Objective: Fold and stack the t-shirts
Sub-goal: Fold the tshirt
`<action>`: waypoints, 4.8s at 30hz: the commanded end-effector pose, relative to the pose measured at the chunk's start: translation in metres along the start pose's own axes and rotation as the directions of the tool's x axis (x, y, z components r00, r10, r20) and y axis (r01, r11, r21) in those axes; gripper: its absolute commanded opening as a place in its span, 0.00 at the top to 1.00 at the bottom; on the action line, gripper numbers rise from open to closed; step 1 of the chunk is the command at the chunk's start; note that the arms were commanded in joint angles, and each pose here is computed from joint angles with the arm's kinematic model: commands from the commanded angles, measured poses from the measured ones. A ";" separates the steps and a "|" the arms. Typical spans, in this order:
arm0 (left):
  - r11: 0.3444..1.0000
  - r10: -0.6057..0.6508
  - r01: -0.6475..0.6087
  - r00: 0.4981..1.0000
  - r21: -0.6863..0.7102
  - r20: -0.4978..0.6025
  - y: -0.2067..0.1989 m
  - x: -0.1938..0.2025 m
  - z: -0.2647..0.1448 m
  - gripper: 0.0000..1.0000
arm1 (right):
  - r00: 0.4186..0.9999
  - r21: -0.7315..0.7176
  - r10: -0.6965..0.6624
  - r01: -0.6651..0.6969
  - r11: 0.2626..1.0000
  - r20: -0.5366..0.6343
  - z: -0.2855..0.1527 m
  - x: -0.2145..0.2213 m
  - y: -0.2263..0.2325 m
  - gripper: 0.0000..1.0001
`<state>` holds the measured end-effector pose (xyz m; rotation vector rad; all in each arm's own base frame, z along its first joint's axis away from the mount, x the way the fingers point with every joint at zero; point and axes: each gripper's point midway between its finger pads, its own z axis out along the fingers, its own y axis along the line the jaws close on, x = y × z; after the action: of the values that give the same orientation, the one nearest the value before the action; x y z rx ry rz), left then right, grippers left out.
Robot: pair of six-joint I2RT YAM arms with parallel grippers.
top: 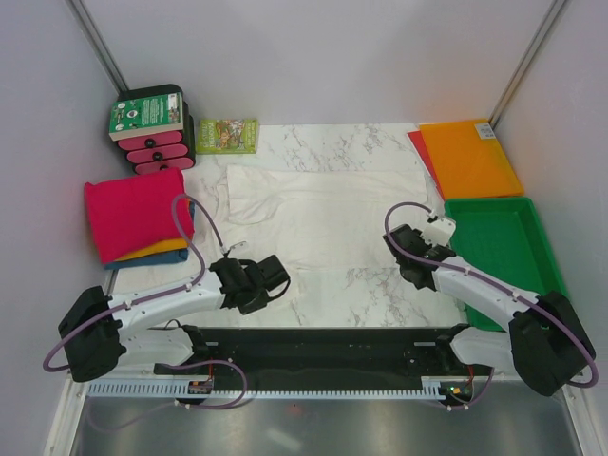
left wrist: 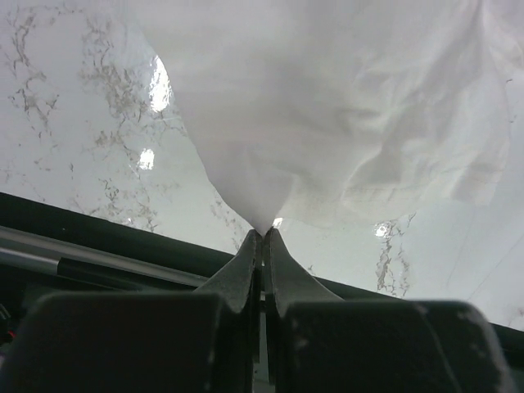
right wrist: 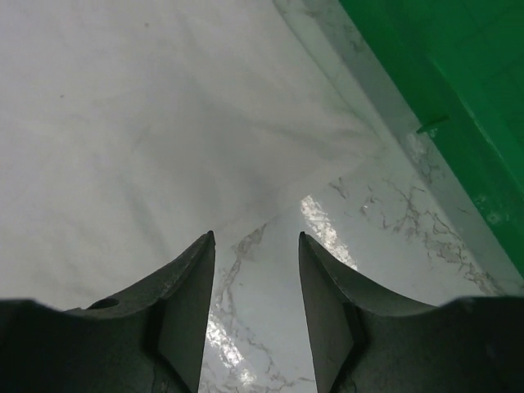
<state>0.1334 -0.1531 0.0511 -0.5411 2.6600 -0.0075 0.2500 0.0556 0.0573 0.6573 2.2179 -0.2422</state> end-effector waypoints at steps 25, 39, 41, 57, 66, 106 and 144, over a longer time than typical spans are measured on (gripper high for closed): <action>0.990 0.103 -0.111 0.991 0.088 0.088 -0.012 -0.016 -0.006 0.98 | 0.976 0.294 0.212 -0.190 0.937 -0.047 0.058 -0.012 -0.065 0.46; 0.991 0.096 -0.104 0.991 0.089 0.096 -0.015 -0.019 -0.007 0.98 | 0.969 0.302 0.237 -0.206 0.931 -0.068 0.060 -0.006 -0.074 0.90; 0.991 0.091 -0.100 0.991 0.091 0.101 -0.014 -0.020 -0.008 0.98 | 0.969 0.298 0.240 -0.211 0.931 -0.065 0.059 -0.007 -0.074 0.98; 0.995 0.072 -0.079 0.993 0.066 0.097 -0.010 -0.020 -0.008 0.98 | 0.962 0.249 0.271 -0.254 0.935 -0.034 0.057 -0.022 -0.079 0.44; 0.993 0.086 -0.094 0.991 0.067 0.104 -0.013 -0.022 -0.008 0.98 | 0.893 0.255 0.422 -0.375 0.891 -0.159 0.078 0.013 -0.083 0.45; 0.985 0.045 -0.077 0.978 0.154 0.203 -0.021 -0.052 -0.044 0.98 | 0.985 0.023 0.163 -0.162 0.987 -0.052 0.016 -0.051 -0.057 1.00; 0.997 0.020 -0.048 0.903 0.054 0.429 -0.026 -0.211 -0.057 0.98 | 0.988 0.011 0.157 -0.156 0.988 -0.010 0.041 -0.095 -0.018 1.00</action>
<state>0.2626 -0.0983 0.1713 -0.4695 2.2832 0.0533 0.2928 -0.0097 0.0847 0.7989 2.2575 -0.1892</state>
